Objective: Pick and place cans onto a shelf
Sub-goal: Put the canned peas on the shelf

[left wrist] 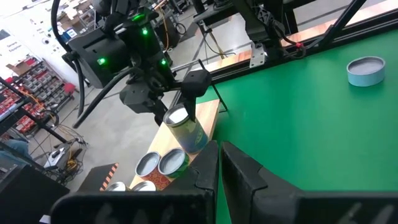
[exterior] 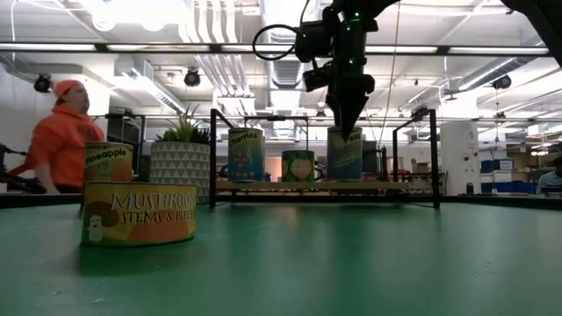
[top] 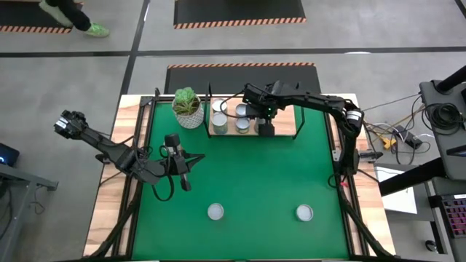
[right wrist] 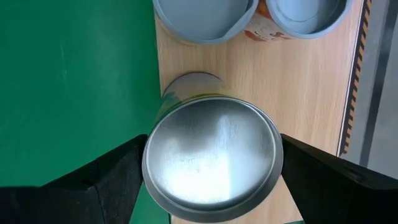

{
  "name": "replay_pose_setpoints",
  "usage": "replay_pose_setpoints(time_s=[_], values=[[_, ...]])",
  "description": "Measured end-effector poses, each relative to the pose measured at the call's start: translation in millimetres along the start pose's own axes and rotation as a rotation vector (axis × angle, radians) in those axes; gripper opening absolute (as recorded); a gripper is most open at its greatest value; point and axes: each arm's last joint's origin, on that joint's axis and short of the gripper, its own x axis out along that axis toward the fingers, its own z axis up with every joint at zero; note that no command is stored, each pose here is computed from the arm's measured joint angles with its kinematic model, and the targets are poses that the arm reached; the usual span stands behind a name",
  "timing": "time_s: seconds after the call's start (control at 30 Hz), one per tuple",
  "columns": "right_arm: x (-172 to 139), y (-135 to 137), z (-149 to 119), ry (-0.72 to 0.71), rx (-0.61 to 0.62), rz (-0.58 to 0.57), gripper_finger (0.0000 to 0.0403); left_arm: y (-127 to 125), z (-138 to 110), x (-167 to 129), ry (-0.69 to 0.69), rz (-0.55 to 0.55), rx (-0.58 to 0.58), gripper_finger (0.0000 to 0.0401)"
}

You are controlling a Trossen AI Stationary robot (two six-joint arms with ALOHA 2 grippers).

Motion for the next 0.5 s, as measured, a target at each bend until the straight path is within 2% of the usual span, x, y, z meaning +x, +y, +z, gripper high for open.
replay_pose_setpoints(time_s=[0.37, 0.5], values=[[0.1, -0.7, -0.1, 0.007, 0.007, -0.024, 0.0327, 0.0, 0.0, 0.0, 0.0, 0.0, 0.0, 0.0], [0.2, 1.1, -0.2, -0.008, -0.005, 0.035, 0.0327, 0.0, 0.0, 0.0, 0.0, 0.0, -0.001, 0.0]])
